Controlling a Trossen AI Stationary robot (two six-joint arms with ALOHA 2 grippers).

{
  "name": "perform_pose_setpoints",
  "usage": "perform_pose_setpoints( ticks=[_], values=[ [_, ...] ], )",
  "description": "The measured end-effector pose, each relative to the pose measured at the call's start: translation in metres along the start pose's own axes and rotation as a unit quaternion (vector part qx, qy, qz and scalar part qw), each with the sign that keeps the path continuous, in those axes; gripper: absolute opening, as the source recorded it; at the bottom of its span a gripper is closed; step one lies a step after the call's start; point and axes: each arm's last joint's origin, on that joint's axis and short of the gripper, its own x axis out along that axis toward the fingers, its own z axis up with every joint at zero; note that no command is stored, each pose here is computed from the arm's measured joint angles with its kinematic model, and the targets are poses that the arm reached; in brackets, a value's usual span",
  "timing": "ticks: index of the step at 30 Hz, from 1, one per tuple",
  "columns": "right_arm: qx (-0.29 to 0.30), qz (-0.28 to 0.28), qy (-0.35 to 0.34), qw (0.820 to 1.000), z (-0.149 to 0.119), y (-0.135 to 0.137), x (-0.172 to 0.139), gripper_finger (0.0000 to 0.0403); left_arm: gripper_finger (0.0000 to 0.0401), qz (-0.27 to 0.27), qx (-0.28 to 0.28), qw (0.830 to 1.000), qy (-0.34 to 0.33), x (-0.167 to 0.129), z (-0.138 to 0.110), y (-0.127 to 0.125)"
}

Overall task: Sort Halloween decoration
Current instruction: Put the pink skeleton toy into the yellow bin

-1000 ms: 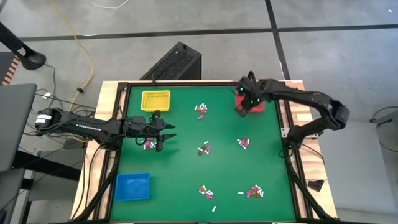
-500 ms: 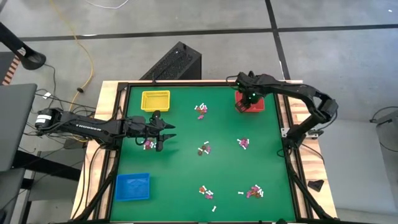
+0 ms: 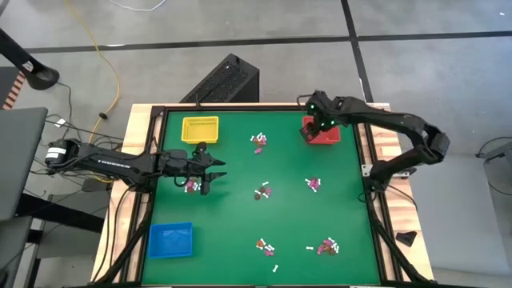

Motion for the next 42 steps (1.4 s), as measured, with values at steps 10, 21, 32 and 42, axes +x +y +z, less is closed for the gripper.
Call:
perform_pose_setpoints(
  ticks=[10,21,32,42],
  values=[
    [-0.156,0.103,-0.134,0.973,-0.036,0.127,-0.014,0.0221,0.0164,-0.008,-0.028,0.996,0.088,-0.001,-0.008,-0.001],
    [-0.253,0.070,-0.257,0.930,-0.095,0.188,-0.048,0.0221,0.0164,0.165,-0.160,0.919,0.319,-0.021,0.004,0.009],
    [-0.269,0.048,-0.239,0.932,-0.102,0.179,-0.030,0.0221,0.0164,0.087,-0.169,0.884,0.428,-0.018,-0.014,-0.003],
    [-0.261,0.046,-0.221,0.939,-0.095,0.170,-0.019,0.0221,0.0164,0.084,-0.139,0.850,0.500,-0.011,-0.031,-0.006]
  ],
)
